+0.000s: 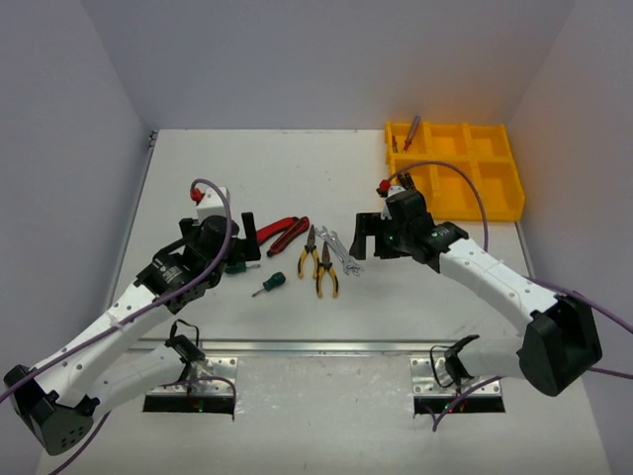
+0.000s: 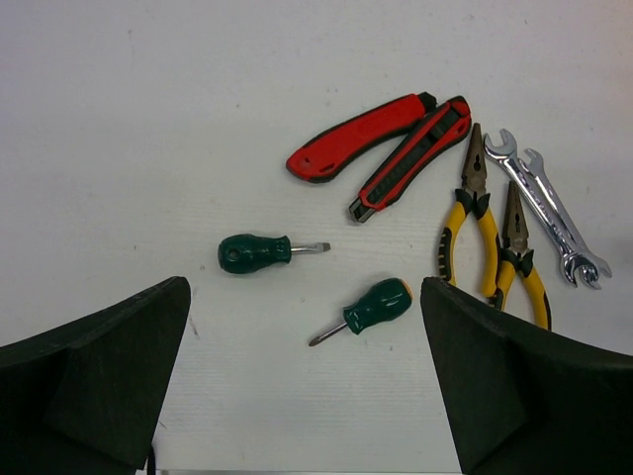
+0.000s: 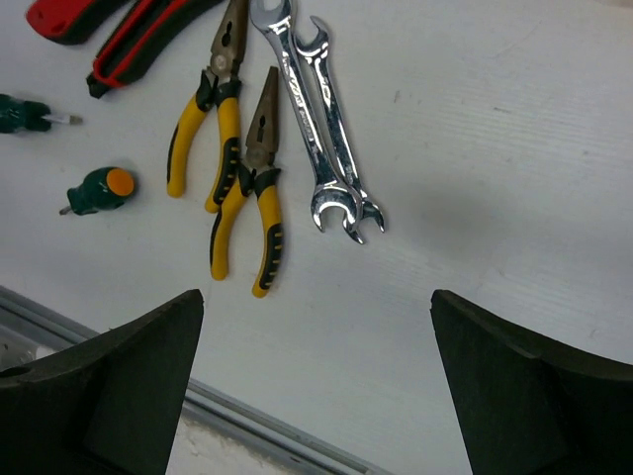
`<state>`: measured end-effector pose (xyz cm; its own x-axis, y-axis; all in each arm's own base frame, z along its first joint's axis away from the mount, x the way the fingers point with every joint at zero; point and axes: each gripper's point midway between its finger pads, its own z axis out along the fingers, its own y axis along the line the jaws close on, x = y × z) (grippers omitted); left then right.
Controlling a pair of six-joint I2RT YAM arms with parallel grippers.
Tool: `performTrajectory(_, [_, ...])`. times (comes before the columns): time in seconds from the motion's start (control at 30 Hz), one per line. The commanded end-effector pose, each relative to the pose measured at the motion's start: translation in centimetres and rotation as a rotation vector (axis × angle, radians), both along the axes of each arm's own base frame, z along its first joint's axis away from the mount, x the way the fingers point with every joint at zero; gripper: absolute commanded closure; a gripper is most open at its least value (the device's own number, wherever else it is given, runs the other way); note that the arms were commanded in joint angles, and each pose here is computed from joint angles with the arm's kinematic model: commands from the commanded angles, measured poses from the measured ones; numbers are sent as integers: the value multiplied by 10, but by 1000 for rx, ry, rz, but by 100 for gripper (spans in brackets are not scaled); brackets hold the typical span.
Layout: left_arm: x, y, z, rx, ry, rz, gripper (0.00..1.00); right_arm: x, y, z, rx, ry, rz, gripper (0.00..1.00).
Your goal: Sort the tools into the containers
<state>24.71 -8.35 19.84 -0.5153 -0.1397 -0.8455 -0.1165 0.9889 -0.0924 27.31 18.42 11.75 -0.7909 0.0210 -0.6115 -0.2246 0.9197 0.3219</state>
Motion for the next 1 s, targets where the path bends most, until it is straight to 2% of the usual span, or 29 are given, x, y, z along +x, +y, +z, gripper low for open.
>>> performTrajectory(0.0, [4, -3, 11, -30, -41, -15, 0, 9, 27, 4, -46, -14, -9, 4])
performTrajectory(0.13, [3, -3, 13, -38, -53, -19, 0, 11, 29, 2, -215, -55, -61, 1])
performTrajectory(0.23, [4, -2, 13, -35, -52, -14, 0, 5, 50, -4, -256, -38, -41, 1])
performTrajectory(0.33, [4, -4, 10, -28, -39, -19, 0, 3, 76, 2, -141, -7, -31, 1])
performTrajectory(0.43, [7, -8, 7, -25, -22, -48, 0, -3, 103, 5, -44, 38, 49, 1])
performTrajectory(0.53, [12, -13, 1, -28, 11, -78, 0, 1, 95, 6, -80, 37, -1, 1])
performTrajectory(0.6, [20, -18, -14, -26, 81, -91, 0, 7, 74, 9, -160, 6, -73, 1])
performTrajectory(0.67, [30, -32, -32, -50, 188, -143, 0, 3, 69, 10, -177, -5, -49, 1])
performTrajectory(0.73, [44, -38, -40, -63, 251, -152, 0, -2, 65, 18, -165, -27, -23, 1])
performTrajectory(0.87, [70, -38, -80, 30, 424, -142, 0, -15, 56, 20, -145, -57, 23, 1])
performTrajectory(0.97, [91, -50, -87, 42, 475, -185, 0, -26, 55, 22, -115, -74, 83, 1])
